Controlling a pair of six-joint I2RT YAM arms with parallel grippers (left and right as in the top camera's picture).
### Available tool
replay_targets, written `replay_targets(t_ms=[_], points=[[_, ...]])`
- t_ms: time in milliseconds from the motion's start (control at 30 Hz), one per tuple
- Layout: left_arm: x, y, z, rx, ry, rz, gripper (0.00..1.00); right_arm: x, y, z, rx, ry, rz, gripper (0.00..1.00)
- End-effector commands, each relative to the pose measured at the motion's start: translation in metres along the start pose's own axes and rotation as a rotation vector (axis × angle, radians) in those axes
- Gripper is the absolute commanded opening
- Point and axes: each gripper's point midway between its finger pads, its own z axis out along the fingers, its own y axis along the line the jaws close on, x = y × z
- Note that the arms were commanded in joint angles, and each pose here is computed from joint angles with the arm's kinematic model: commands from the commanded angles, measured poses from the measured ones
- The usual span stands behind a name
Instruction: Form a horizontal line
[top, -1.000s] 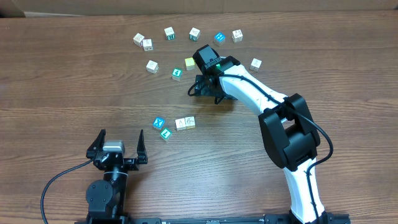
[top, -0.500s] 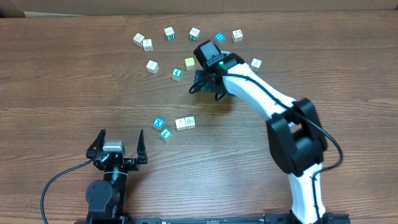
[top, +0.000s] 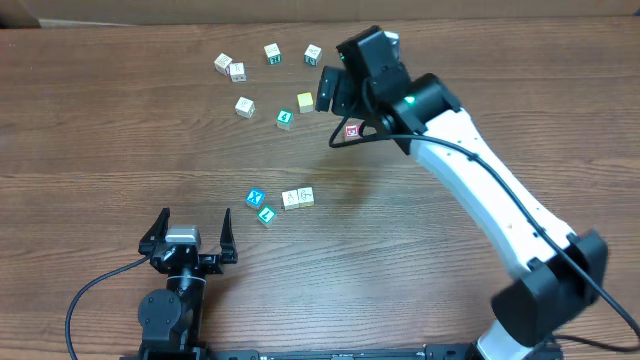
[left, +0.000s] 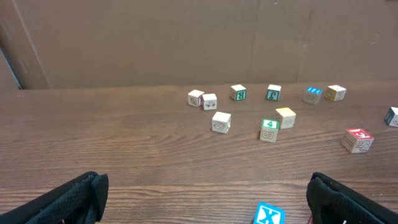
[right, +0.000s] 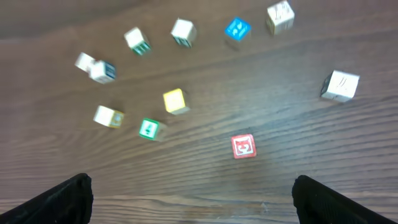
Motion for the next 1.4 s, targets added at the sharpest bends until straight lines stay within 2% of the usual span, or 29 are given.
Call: replay_targets(t_ms=[0, 267, 467, 867, 1133, 1367], points=[[-0.001, -0.001, 0.0, 0.006, -0.01, -0.021, 1.0, -0.02, 0.003, -0.042, -0.049, -0.085, 0.018, 1.0], [-0.001, -0.001, 0.0, 0.006, -0.01, -0.021, 1.0, -0.042, -0.003, -0.093, -0.071, -0.203, 0.042, 1.0], [-0.001, -0.001, 0.0, 0.006, -0.01, -0.021, 0.99, -0.007, -0.038, -0.095, 0.065, -0.064, 0.008, 1.0], [-0.001, -0.001, 0.0, 0.006, -0.01, -0.021, 0.99, 0.012, -0.056, -0.102, 0.132, 0.005, -0.005, 1.0], [-0.001, -0.001, 0.0, 0.006, -0.009, -0.021, 1.0, 0.018, -0.064, -0.134, 0.101, -0.017, 0.002, 1.0], [-0.001, -0.001, 0.0, 0.006, -0.009, -0.021, 0.99, 0.049, -0.095, -0.123, 0.152, -0.027, -0.014, 1.0]])
